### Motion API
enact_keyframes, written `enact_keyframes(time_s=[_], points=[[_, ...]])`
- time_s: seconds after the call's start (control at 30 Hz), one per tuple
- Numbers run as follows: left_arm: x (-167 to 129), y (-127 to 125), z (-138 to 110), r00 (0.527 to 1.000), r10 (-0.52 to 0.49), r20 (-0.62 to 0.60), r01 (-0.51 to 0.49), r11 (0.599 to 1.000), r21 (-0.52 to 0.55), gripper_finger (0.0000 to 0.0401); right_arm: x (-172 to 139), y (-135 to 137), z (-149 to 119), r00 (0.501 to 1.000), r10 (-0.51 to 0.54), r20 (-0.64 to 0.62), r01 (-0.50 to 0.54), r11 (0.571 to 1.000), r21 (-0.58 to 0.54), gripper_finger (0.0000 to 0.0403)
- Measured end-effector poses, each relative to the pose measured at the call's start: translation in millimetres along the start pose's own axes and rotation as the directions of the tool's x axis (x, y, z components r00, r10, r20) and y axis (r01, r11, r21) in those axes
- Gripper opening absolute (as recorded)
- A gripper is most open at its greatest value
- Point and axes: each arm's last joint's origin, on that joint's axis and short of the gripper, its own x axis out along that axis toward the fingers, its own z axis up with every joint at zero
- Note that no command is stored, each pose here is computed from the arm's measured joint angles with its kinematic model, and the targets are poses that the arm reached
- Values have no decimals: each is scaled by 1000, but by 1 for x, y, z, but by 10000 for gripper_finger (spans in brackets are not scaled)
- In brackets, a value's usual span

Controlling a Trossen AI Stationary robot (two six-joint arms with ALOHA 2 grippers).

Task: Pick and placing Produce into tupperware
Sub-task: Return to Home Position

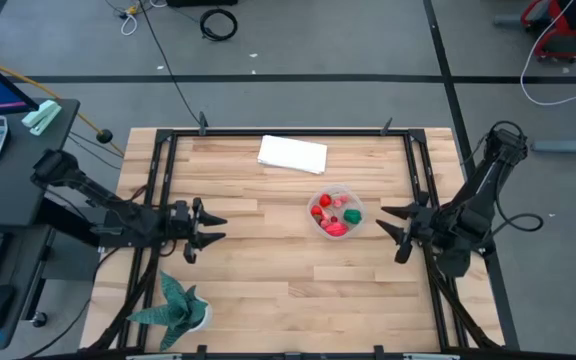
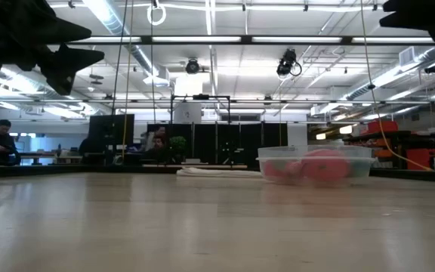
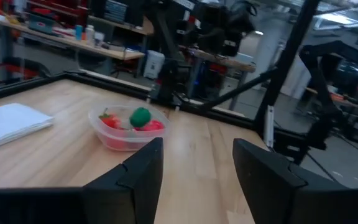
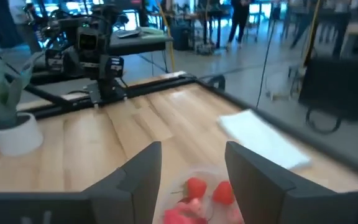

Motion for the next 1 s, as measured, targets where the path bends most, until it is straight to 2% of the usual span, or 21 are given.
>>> enact_keyframes(time_s=[0.1,0.17,0.23,0.27,0.3,0.37,0.4,0.43,0.47,0.5,0.57,0.63,0.7,0.77,1.0], points=[[3,4,1,999,-39,-7,39,999,-1,198,6,9,3,999,30,-35,-27,997,79,187],[5,6,2,999,-42,-7,42,999,1,196,12,22,7,995,85,-49,-82,995,58,187],[6,9,3,1000,-31,-3,31,1000,2,193,21,36,15,981,186,-50,-186,982,-7,187],[6,10,3,1000,-27,-1,27,1000,3,193,26,43,22,962,271,-37,-273,961,-37,187],[7,11,4,1000,-25,0,25,1000,3,193,31,49,28,927,375,-16,-375,922,-93,187],[8,12,4,999,-37,-3,37,999,5,195,43,56,40,826,562,47,-541,813,-213,187],[8,13,4,999,-45,-5,45,999,5,196,49,55,44,781,621,70,-587,767,-259,187],[8,13,4,998,-55,-9,56,998,5,197,57,53,47,765,638,84,-599,754,-271,187],[8,13,4,998,-65,-12,65,998,5,198,64,48,49,776,625,87,-588,766,-260,187],[9,13,4,997,-72,-15,72,997,6,199,73,43,48,806,588,73,-561,797,-226,187],[9,13,4,997,-74,-21,74,997,7,199,88,30,43,862,507,3,-503,856,-121,187],[9,13,3,997,-74,-23,74,997,14,196,99,21,35,889,450,-84,-452,892,-9,187],[9,13,3,997,-73,-23,74,997,29,193,104,19,26,889,434,-144,-435,900,26,187],[9,13,3,997,-73,-24,74,997,33,191,107,18,14,890,431,-149,-433,901,15,187],[9,14,3,997,-71,-30,72,997,19,198,100,1,-30,870,491,44,-492,871,11,187]])
